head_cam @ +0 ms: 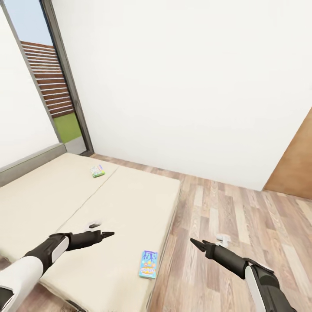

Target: Put all the toys in the child's room - the three board games (two on the bed and one on the table), the two jigsaw puzzles on the table, and the tennis ball on the table - inside the toy box on the table in the child's room.

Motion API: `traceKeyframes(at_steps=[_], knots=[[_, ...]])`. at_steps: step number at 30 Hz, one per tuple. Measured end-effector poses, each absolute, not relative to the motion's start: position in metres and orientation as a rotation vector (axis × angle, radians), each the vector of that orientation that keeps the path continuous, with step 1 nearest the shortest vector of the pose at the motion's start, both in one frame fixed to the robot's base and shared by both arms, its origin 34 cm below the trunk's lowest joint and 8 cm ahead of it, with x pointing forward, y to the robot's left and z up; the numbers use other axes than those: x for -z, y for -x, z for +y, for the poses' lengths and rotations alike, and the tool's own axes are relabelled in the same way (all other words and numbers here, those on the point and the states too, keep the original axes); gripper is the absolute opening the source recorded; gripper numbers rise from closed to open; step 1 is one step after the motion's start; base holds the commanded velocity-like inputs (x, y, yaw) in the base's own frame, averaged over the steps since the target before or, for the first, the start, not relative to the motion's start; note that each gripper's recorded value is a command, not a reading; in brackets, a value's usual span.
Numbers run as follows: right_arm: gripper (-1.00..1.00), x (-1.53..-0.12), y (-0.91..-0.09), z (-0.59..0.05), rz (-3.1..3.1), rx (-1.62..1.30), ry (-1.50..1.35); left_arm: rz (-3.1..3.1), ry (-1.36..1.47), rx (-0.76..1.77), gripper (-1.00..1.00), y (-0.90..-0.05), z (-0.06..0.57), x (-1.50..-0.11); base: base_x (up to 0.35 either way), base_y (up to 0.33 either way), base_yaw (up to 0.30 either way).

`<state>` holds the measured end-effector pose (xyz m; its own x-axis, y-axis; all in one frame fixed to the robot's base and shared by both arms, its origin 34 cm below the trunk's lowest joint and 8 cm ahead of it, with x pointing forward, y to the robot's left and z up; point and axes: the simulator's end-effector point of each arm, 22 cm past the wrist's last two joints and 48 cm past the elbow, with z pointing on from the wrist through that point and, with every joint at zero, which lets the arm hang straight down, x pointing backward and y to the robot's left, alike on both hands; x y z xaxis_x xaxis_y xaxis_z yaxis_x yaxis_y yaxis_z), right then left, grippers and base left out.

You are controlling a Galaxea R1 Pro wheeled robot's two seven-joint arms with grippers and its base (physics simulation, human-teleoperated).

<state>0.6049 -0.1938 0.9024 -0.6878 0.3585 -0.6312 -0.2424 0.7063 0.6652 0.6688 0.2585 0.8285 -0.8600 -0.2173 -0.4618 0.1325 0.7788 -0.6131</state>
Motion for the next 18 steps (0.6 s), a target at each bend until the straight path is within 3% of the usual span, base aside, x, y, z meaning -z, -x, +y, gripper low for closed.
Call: traceKeyframes(at_steps=[9, 18], knots=[[1.00, -0.9023, -0.6049, -0.1943, 2.120, -0.967, -0.089, 2.449, 0.063, 0.897, 1.00, -0.6684, 0.2584, -0.8282, 0.000, -0.017, 0.292], [1.00, -0.9022, -0.6049, -0.1948, 2.121, -0.967, -0.089, 2.449, 0.063, 0.898, 1.00, -0.6684, 0.2578, -0.8282, 0.000, -0.111, 0.293]])
